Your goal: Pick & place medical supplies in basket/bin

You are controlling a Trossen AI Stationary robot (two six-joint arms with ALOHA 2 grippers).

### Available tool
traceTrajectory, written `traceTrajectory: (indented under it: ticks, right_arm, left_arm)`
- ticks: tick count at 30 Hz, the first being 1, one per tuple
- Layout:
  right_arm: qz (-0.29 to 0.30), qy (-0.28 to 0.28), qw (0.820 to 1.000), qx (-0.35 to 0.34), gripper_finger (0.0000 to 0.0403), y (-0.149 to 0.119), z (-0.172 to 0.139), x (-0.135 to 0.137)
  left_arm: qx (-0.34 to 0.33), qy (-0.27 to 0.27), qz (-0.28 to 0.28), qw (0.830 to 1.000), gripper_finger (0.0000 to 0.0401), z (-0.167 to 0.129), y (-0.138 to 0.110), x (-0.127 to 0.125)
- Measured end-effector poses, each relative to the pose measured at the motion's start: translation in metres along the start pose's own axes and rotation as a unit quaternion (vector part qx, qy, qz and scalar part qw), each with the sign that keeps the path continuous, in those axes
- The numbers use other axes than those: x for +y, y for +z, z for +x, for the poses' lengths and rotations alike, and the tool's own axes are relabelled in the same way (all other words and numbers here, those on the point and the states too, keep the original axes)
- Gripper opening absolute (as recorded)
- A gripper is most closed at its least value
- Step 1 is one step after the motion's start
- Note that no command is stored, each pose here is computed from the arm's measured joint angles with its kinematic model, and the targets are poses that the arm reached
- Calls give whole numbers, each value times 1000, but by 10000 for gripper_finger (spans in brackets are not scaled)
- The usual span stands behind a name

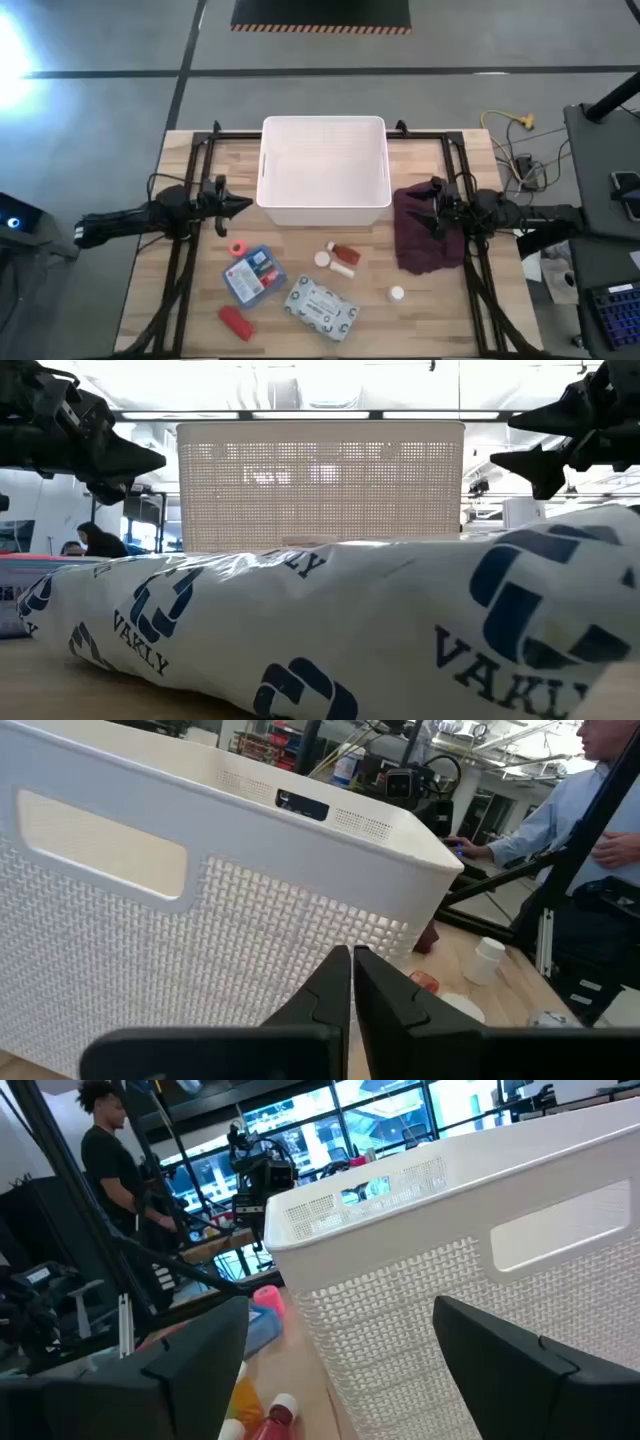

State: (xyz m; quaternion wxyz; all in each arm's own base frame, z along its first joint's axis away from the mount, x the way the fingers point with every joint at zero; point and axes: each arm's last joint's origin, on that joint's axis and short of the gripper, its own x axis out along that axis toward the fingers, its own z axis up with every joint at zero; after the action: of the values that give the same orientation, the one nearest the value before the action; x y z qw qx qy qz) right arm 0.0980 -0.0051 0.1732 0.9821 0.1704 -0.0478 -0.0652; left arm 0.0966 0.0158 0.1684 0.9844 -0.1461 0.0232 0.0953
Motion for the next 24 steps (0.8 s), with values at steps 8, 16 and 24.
traceTrajectory:
  ticks: [8, 16, 24]
  right_arm:
    - [0, 0, 1000, 0, 304, 0, 0, 0]
    - [0, 0, 1000, 0, 310, 0, 0, 0]
    - [0, 0, 1000, 0, 302, 0, 0, 0]
  left_arm:
    - [0, 0, 0, 1000, 0, 0, 0, 0]
    - [0, 0, 0, 1000, 0, 0, 0, 0]
    - [0, 0, 0, 1000, 0, 0, 0, 0]
